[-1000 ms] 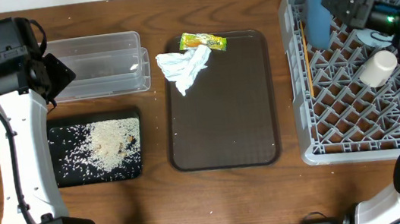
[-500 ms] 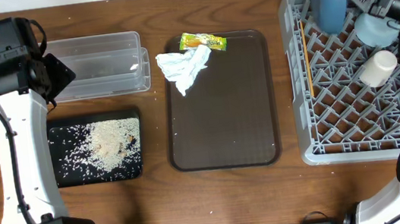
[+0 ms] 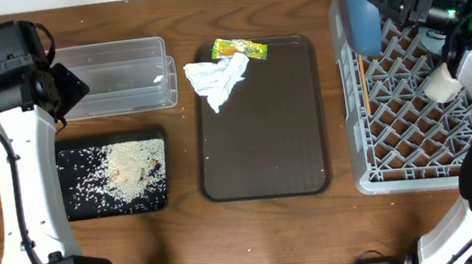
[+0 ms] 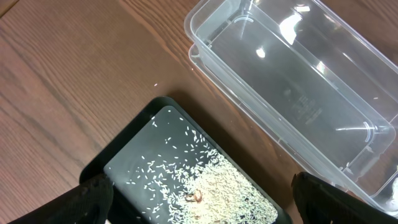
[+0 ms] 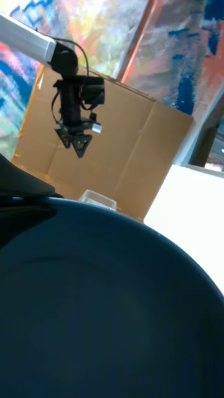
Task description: Sort waste into correct bins and load items into the dishwasher rack
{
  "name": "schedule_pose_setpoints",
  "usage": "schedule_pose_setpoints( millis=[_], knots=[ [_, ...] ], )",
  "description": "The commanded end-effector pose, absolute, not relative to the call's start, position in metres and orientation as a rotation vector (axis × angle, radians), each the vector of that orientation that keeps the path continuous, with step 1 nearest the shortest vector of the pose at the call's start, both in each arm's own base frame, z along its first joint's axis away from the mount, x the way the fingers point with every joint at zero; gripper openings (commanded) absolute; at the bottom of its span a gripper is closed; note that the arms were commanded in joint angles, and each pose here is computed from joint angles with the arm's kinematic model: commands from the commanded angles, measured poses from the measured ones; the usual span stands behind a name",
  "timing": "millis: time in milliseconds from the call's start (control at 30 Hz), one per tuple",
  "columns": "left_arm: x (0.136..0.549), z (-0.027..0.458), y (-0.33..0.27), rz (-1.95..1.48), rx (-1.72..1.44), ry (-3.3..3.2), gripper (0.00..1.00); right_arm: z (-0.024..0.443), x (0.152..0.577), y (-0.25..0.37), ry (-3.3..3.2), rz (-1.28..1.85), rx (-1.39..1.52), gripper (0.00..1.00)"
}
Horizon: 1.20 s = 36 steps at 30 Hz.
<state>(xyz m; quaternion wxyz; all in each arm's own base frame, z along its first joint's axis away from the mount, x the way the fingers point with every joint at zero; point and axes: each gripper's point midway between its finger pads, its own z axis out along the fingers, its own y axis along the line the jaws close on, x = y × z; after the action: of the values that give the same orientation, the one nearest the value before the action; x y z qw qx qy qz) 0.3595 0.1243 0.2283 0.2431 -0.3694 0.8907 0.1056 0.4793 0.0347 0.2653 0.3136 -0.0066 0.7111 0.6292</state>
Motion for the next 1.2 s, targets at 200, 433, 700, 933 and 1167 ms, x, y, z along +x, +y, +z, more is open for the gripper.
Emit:
schedule_pose_setpoints(
  millis=[200, 433, 700, 933, 1167],
  knots=[
    [0.359, 0.233, 0.127, 0.291, -1.021, 2.417, 0.95, 0.264, 0.478, 0.029, 1.875, 1.660, -0.004, 0.01],
    [0.359, 0.233, 0.127, 0.291, -1.021, 2.417, 0.95, 0.281, 0.480, 0.003, 1.818, 1.600, 0.011, 0.19],
    [0.359, 0.233, 0.127, 0.291, -1.021, 2.417, 0.95, 0.317, 0.474, -0.038, 1.722, 1.490, 0.050, 0.54],
    [0.359, 0.233, 0.127, 0.291, -1.021, 2.417, 0.95, 0.334, 0.476, -0.060, 1.661, 1.412, 0.118, 0.66],
    [0.359, 0.233, 0.127, 0.291, -1.021, 2.417, 0.95, 0.349, 0.480, -0.067, 1.608, 1.365, 0.169, 0.72]
  ],
)
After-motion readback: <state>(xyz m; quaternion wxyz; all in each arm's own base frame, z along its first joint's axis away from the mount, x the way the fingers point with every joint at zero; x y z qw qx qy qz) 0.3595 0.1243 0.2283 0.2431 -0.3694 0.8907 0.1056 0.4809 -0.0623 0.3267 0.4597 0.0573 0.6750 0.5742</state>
